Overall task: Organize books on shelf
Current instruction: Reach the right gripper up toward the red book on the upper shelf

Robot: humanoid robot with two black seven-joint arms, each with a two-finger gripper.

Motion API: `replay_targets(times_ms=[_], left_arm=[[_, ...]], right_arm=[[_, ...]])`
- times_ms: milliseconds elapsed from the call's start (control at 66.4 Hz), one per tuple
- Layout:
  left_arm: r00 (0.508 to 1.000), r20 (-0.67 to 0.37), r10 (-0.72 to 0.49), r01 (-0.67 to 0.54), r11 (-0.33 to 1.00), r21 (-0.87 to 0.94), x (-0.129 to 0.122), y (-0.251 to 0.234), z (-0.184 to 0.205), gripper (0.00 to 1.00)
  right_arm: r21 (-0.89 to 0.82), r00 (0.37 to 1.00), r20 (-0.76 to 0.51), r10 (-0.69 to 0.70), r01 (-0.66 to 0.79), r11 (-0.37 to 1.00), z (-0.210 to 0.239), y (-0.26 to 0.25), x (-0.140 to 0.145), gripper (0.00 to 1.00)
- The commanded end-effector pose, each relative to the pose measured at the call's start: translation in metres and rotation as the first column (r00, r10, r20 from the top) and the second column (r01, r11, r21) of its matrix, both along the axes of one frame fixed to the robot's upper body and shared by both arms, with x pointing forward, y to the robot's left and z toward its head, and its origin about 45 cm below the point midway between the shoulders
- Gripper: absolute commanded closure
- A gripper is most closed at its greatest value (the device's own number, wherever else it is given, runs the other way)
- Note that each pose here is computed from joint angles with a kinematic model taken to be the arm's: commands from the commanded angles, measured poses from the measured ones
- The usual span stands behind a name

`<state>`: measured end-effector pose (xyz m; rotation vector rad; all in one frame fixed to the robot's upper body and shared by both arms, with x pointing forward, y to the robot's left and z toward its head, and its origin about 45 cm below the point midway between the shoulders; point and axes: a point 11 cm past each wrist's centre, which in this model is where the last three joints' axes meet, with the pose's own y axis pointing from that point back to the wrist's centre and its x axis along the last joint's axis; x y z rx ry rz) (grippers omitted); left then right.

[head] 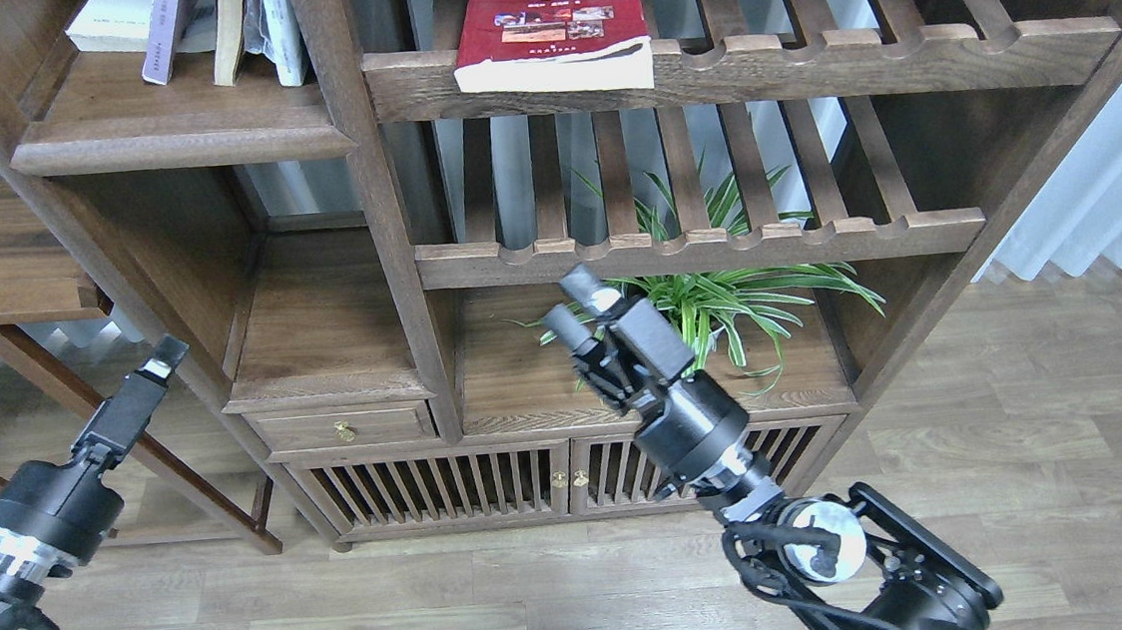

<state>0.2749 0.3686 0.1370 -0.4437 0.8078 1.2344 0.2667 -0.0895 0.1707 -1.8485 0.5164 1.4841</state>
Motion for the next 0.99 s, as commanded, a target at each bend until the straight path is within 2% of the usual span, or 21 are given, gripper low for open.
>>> replay_targets(times_ms=[0,361,663,979], left_arm=[[1.0,-0.015,0.016,-0.016,1.0,0.004,-0.001,0.006,-0.005,0.16],[0.999,-0.031,0.018,-0.018,1.0,0.008,0.001,0.009,-0.009,0.12],[0.997,-0.06,0.048,-0.048,0.999,0.001,-0.006,0.016,-0.018,0.01],[0.997,-0.071,0.036,-0.037,0.999,-0.011,-0.008,0.008,-0.023,0.0]], right_arm=[[0.005,1.0,0.015,-0.007,0.007,1.0,0.005,0.001,0.005,0.02],[-0.069,0.998,0.019,-0.061,0.062,0.996,0.039,0.006,0.06,0.02],[-0.073,0.997,0.01,-0.079,0.08,0.994,0.036,0.001,0.066,0.01],[-0.078,0.996,0.047,-0.081,0.085,0.993,0.05,0.002,0.079,0.01]])
